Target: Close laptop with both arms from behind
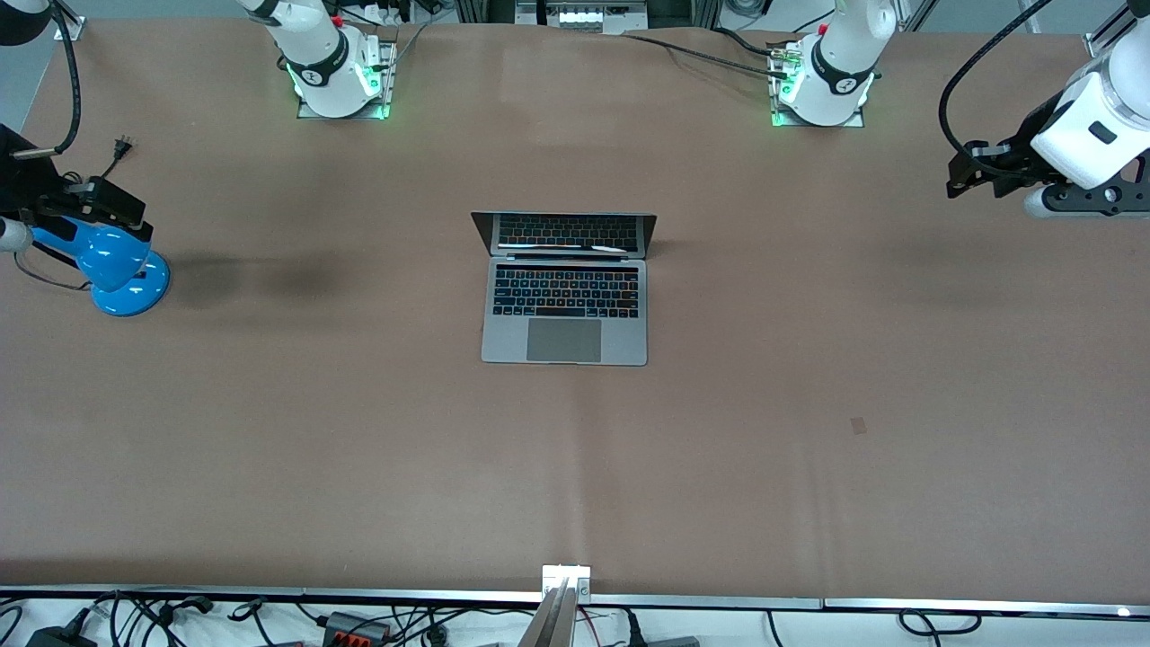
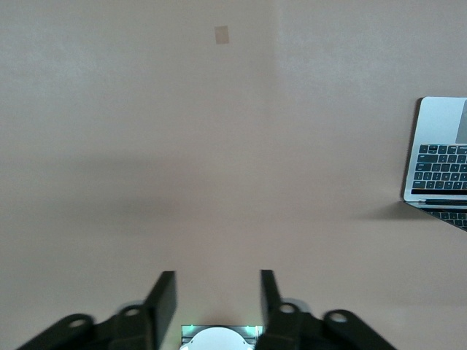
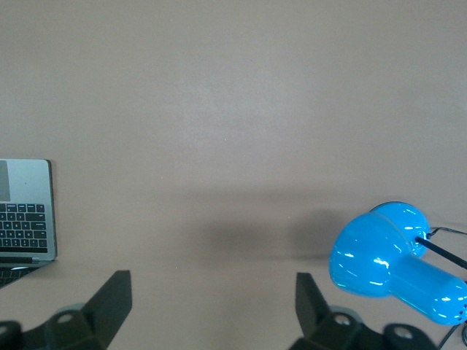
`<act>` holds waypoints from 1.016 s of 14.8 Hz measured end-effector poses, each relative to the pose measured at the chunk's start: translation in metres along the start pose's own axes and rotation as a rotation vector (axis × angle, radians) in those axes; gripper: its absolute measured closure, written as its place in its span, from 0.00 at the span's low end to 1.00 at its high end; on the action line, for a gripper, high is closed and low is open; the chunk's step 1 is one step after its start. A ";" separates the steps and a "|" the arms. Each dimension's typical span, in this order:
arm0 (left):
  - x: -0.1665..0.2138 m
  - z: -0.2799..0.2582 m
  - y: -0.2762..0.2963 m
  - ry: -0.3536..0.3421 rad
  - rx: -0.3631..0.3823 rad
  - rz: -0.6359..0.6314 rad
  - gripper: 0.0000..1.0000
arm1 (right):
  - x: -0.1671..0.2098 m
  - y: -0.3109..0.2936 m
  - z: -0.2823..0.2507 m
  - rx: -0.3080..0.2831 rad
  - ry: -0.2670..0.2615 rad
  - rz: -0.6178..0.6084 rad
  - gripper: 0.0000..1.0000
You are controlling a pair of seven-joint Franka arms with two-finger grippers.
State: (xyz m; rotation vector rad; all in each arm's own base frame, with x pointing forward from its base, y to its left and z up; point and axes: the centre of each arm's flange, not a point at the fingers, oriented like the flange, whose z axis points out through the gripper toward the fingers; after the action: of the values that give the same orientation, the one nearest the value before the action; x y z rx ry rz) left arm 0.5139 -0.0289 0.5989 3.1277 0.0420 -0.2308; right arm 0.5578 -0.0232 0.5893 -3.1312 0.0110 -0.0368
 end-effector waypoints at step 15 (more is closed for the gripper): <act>-0.009 0.001 0.015 -0.066 -0.068 0.036 0.99 | -0.003 -0.027 0.035 0.005 -0.156 -0.050 0.99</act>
State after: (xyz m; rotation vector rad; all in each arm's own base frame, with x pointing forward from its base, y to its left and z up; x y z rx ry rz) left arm 0.5050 -0.0441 0.5989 3.0477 -0.0061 -0.3249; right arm 0.5556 0.0044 0.5545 -3.1194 -0.0683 0.2067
